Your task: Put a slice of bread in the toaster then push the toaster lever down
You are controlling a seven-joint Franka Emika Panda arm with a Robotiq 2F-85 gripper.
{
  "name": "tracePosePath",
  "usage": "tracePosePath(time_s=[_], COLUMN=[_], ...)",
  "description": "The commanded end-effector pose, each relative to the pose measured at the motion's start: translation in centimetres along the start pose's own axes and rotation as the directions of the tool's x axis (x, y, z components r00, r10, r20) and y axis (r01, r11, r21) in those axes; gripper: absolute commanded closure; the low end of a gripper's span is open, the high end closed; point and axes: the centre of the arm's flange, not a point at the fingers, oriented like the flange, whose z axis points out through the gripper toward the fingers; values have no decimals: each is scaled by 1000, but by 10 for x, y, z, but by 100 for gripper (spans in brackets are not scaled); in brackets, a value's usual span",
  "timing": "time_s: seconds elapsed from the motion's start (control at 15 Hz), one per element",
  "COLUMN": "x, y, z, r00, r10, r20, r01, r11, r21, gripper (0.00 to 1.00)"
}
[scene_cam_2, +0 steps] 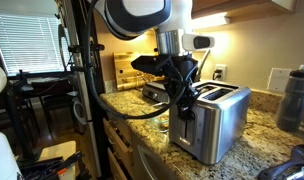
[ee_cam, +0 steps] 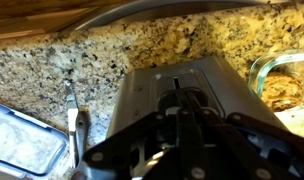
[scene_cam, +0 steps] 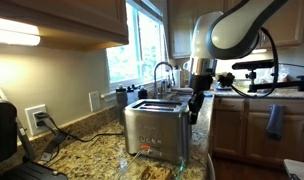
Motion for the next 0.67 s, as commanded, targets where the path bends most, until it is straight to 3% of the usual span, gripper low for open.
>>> tracePosePath(time_s=[0.0,0.6], x=[-7,-35], y=[3,-6], z=[16,48], r00=[999,996], r10=[-15,-12], r20=[-51,-92], r01=[15,14], r11=[1000,1000], r21=[13,19], gripper=[97,97])
